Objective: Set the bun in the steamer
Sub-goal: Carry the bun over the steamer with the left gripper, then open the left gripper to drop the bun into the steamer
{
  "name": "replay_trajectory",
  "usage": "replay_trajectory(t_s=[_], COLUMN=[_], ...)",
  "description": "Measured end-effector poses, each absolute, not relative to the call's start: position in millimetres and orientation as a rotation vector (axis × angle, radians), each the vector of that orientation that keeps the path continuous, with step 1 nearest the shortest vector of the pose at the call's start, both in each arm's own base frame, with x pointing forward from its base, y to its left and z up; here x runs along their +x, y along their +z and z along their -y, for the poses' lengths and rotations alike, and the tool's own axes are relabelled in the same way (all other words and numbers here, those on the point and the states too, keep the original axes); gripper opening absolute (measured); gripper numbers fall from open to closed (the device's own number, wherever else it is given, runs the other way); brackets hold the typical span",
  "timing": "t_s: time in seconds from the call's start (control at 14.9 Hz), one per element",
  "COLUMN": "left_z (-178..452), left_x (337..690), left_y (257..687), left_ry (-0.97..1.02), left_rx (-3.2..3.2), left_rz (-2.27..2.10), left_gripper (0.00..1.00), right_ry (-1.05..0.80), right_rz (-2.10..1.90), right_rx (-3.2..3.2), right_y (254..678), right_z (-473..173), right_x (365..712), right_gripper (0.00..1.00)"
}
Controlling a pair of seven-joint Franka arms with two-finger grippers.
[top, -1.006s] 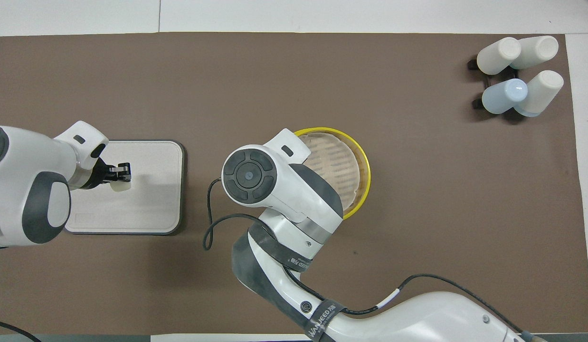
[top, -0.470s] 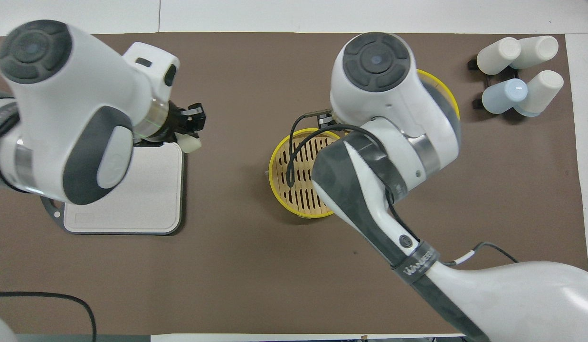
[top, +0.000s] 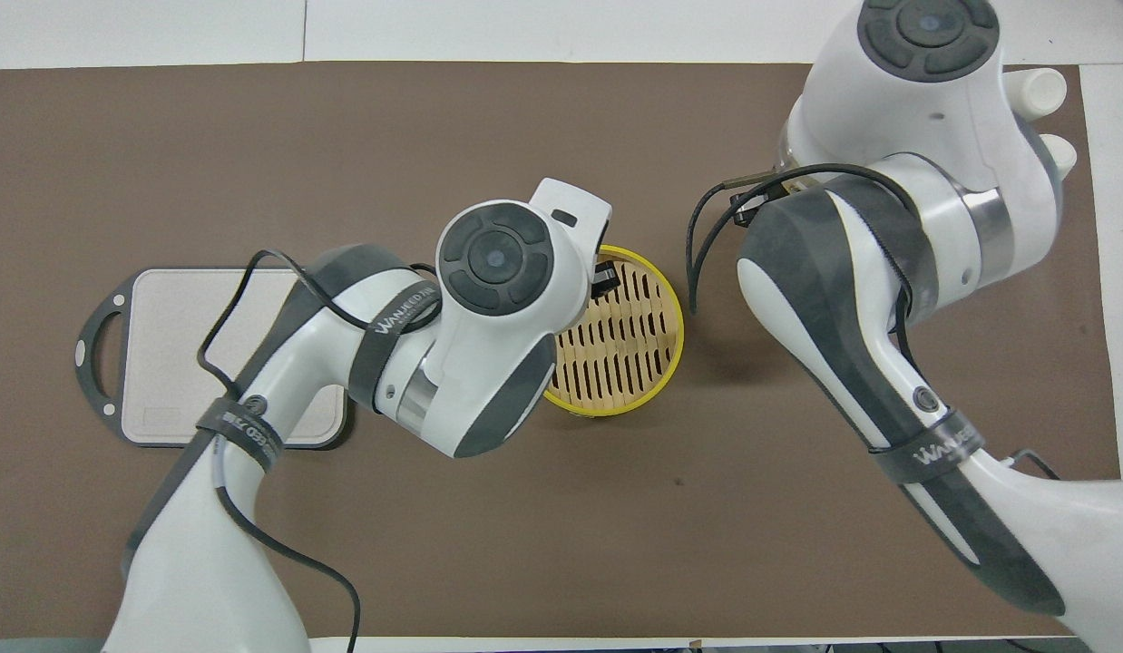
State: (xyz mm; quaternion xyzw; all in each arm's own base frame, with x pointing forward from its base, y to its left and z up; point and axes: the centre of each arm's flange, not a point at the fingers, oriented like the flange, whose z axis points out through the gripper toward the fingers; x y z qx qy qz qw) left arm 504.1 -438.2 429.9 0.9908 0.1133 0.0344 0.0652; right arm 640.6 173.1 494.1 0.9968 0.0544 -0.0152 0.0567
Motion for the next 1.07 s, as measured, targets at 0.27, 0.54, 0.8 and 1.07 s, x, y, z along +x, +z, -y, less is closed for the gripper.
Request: replay_trajectory(t_s=[0.27, 0.54, 0.8, 1.07], left_z=[473, 473, 473, 468], left_x=[478, 478, 479, 482], left_y=[366, 351, 351, 353], left_ry=[0.124, 0.130, 0.134, 0.132], left_rx=[3.061, 3.065, 3.062, 3.067], left_rz=[-0.202, -0.197, -0.198, -0.220], left_gripper=[0.32, 0.33, 0.71, 1.00], right_ry=[-0.068, -0.073, -0.072, -0.032], right_rz=[-0.184, -0.184, -0.181, -0.193], right_rx=[3.034, 3.035, 3.036, 3.046], right_y=[490, 489, 489, 492], right_z=[-146, -146, -144, -150], right_x=[647, 646, 647, 648], right_gripper=[0.09, 0.09, 0.09, 0.09])
